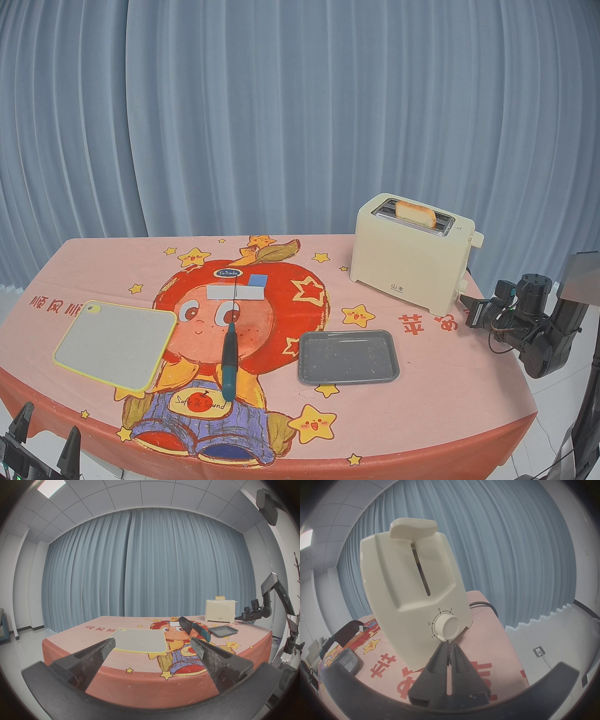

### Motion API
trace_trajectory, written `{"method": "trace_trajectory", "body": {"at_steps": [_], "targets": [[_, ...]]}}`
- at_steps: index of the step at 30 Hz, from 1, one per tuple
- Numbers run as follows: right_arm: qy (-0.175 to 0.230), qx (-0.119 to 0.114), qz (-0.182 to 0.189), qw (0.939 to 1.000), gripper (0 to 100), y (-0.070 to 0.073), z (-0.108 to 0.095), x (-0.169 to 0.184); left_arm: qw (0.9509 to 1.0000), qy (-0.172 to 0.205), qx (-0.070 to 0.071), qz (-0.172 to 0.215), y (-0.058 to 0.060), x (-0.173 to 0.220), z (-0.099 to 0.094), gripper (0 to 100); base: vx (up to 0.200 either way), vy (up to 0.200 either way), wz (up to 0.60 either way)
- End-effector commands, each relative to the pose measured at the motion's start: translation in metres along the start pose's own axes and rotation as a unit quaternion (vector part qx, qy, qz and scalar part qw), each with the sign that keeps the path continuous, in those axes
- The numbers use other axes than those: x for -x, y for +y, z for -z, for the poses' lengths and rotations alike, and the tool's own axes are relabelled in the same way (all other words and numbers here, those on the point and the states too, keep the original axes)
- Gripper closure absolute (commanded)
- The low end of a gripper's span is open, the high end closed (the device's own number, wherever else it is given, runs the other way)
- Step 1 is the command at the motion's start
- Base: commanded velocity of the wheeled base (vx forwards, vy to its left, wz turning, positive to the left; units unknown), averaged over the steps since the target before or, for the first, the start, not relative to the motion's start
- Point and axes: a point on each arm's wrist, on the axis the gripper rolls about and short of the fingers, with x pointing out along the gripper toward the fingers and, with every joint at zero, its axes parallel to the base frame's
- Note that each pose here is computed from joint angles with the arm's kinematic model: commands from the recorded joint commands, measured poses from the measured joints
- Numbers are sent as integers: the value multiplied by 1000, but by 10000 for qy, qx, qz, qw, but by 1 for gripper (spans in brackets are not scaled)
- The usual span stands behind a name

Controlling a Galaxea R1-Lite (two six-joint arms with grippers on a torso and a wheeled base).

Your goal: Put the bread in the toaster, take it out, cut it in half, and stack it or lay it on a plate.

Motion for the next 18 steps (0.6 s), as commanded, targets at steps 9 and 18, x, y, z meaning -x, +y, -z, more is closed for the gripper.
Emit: {"method": "trace_trajectory", "body": {"at_steps": [9, 18], "targets": [[-18, 16, -37, 10000, 100, 3, -1, 2, 10000, 85, 1, 1, 0, -1, 5, 0, 0, 0, 0], [-40, 21, -42, 10000, 100, 3, -3, 3, 10000, 85, 1, 1, 0, -1, 5, 0, 0, 0, 0]]}}
